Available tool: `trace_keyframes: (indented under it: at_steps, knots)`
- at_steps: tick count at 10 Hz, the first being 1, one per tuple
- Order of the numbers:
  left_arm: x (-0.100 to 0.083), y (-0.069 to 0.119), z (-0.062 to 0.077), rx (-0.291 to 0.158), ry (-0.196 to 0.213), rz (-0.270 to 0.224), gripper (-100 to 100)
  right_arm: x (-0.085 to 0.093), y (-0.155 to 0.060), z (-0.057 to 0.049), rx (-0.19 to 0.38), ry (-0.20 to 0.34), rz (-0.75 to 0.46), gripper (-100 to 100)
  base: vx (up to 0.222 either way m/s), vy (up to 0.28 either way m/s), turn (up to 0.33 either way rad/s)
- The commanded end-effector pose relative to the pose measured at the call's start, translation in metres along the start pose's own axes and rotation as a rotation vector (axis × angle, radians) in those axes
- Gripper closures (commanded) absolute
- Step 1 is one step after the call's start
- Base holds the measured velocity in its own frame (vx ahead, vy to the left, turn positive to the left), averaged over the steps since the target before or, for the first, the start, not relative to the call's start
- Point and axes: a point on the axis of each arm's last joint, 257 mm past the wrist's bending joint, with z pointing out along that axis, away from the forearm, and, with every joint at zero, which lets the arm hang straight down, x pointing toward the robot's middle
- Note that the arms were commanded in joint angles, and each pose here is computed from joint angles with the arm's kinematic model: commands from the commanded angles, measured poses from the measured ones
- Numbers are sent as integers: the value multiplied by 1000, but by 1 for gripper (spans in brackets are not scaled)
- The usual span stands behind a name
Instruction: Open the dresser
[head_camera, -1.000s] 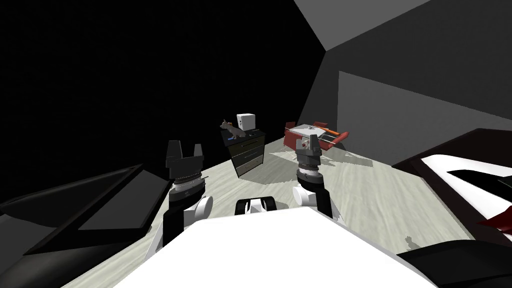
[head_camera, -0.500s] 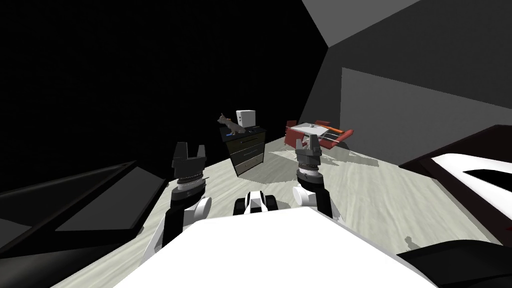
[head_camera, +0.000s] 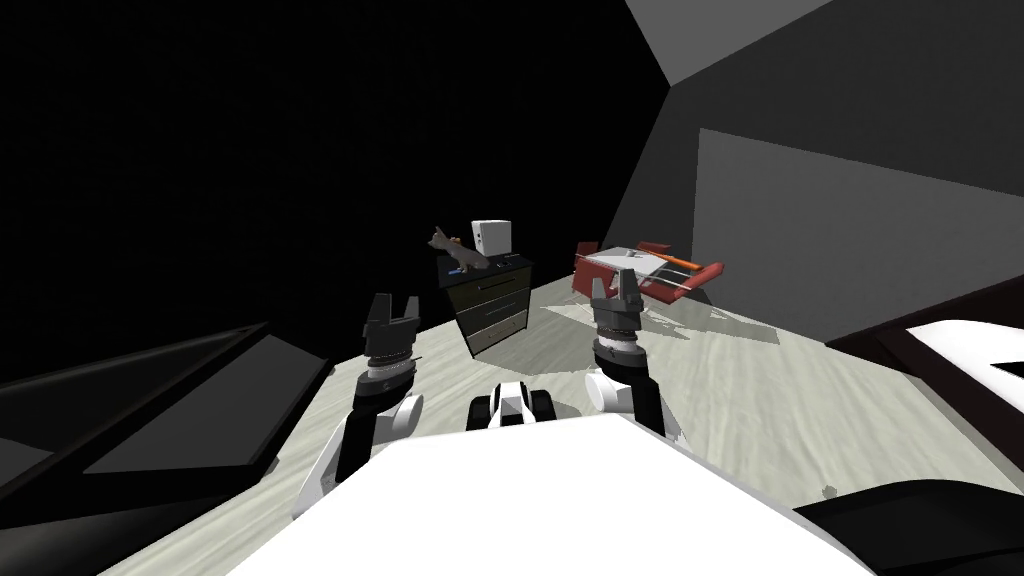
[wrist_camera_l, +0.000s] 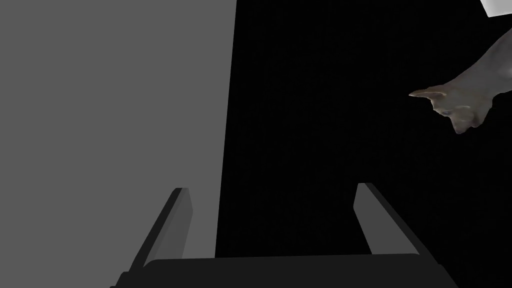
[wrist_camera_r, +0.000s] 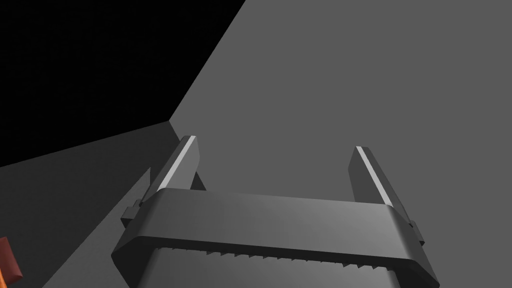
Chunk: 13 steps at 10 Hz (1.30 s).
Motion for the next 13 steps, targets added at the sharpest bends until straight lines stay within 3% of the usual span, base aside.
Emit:
trace_keyframes:
  at_steps: [1, 13]
  knots:
    - [2, 13, -9, -7, 6, -12, -100, 0, 0, 0, 0, 0, 0, 0, 112, -66, 16]
    - [-10, 76, -58, -30, -26, -82, -100, 0, 0, 0, 0, 0, 0, 0, 119, -79, 51]
